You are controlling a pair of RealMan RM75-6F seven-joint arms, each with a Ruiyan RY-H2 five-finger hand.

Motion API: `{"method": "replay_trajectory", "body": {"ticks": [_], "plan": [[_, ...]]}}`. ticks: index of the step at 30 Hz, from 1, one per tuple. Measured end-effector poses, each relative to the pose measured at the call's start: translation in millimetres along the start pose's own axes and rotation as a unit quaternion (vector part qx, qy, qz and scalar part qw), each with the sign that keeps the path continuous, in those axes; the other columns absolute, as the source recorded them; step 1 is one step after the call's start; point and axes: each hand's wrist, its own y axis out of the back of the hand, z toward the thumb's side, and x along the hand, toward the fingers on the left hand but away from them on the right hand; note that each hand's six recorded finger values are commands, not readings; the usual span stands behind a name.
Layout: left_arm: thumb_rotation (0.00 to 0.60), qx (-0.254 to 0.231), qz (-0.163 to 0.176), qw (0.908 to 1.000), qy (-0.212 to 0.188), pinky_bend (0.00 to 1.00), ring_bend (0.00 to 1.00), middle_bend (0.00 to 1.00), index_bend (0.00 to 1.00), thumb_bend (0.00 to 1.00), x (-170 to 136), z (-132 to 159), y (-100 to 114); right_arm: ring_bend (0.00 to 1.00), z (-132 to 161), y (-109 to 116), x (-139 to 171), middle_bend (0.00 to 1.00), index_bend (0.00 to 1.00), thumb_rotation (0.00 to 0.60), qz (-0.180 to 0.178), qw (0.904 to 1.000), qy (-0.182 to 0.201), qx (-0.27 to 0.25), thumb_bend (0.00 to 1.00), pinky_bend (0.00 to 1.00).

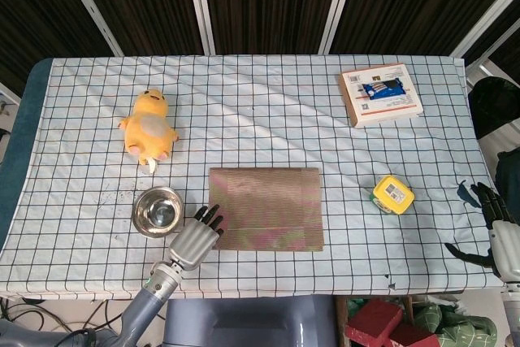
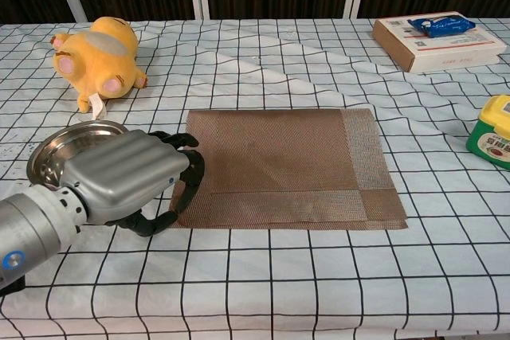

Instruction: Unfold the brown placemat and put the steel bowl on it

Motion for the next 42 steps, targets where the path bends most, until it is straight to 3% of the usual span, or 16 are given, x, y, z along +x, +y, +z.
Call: {"method": "replay_trajectory", "body": {"ticks": [11, 18, 27, 33, 42], "plan": [[0.600, 0.001, 0.001, 1.0000, 0.002, 0.19, 0.09, 0.28, 0.60, 0.48, 1, -1, 2, 0.02, 0, 0, 0, 0.00, 0.00, 0.600, 0.000, 1.0000, 0.000, -0.001, 0.07, 0.19], [0.600, -0.016, 0.016, 0.9997, 0.000, 0.19, 0.09, 0.28, 0.60, 0.48, -1, 1, 14, 0.02, 0, 0, 0, 0.00, 0.00, 0.600, 0.000, 1.0000, 0.000, -0.003, 0.07, 0.19], [0.600, -0.050, 0.078, 0.9957, -0.009, 0.19, 0.09, 0.28, 0.60, 0.48, -2, 8, 67, 0.02, 0, 2, 1, 0.00, 0.00, 0.600, -0.002, 1.0000, -0.001, -0.009, 0.07, 0.19], [0.600, -0.068, 0.108, 0.9914, 0.027, 0.19, 0.09, 0.28, 0.60, 0.48, 16, -15, 101, 0.02, -2, 2, 0, 0.00, 0.00, 0.600, -0.003, 0.9999, -0.004, -0.011, 0.07, 0.19], [0.600, -0.111, 0.121, 0.9828, 0.085, 0.19, 0.09, 0.29, 0.60, 0.48, 54, -52, 141, 0.02, -3, 4, 0, 0.00, 0.00, 0.600, -0.004, 0.9997, -0.011, -0.022, 0.07, 0.19]]}}
